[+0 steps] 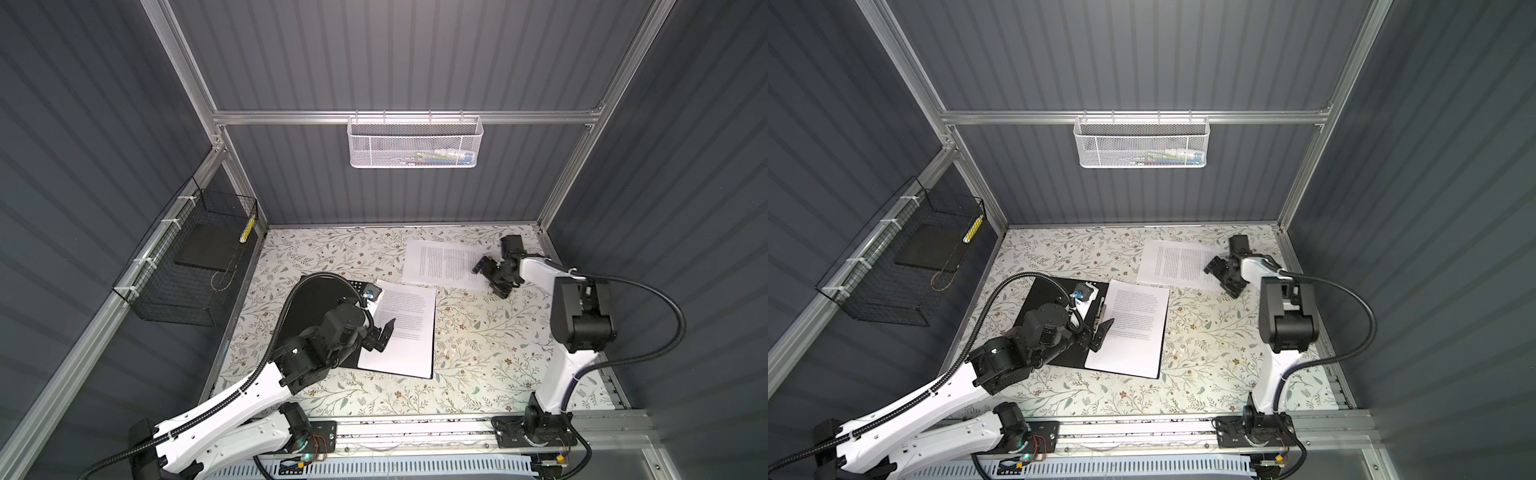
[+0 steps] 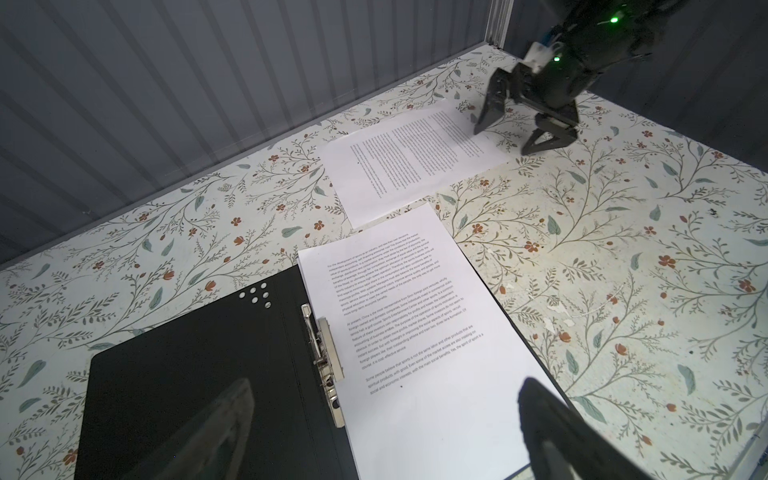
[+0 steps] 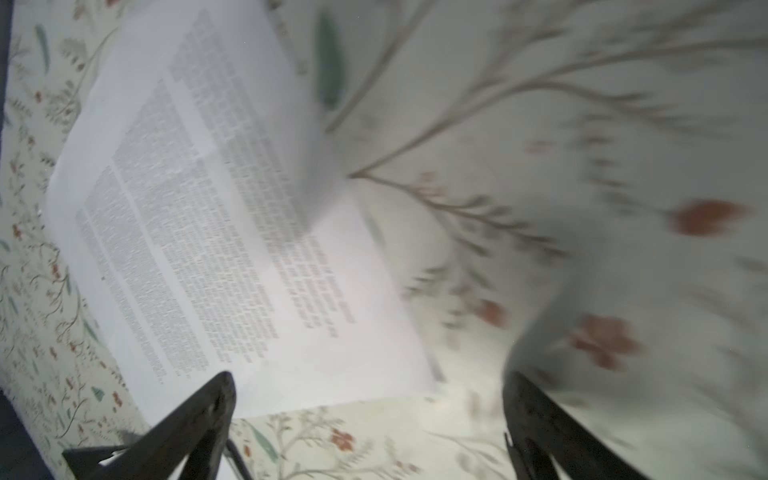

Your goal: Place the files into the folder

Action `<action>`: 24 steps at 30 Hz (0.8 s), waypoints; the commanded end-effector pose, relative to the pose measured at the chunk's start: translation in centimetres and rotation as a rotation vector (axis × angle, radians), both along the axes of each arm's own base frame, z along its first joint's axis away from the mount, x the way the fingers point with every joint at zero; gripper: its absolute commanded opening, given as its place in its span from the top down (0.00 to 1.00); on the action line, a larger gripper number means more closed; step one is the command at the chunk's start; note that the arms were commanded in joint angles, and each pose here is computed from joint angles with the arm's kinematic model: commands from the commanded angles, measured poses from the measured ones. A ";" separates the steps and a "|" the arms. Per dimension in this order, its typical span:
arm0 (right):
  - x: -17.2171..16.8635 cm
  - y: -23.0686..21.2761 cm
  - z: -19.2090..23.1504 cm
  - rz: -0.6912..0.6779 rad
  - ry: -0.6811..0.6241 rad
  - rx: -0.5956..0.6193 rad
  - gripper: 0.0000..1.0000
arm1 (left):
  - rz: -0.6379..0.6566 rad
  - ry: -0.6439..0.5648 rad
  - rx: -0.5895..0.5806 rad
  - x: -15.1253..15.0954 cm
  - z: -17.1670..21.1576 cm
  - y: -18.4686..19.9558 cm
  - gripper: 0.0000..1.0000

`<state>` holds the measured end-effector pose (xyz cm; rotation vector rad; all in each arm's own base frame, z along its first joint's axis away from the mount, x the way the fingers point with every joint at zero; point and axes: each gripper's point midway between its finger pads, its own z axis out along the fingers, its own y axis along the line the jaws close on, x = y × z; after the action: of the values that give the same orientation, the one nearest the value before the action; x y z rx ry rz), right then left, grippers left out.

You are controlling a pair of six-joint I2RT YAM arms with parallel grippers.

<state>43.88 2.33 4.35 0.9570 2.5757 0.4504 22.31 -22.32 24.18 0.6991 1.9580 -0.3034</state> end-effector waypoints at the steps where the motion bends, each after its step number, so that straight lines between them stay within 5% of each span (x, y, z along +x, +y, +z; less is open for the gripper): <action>1: -1.4 -2.9 2.6 -0.058 -0.070 -0.097 0.01 | 0.001 -0.007 -0.036 0.5 1.8 -0.6 0.00; 9: 1.1 4.4 6.6 0.204 -0.182 -0.066 0.01 | -0.030 0.040 -0.021 0.8 0.5 -2.3 0.00; 24: 6.5 14.1 0.3 0.347 0.015 -0.073 0.01 | -0.021 0.020 0.026 0.6 -0.7 -1.1 0.00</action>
<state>50.88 16.00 4.61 0.4644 2.7238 0.4392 22.72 -23.95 23.40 0.7404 1.9908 -0.3189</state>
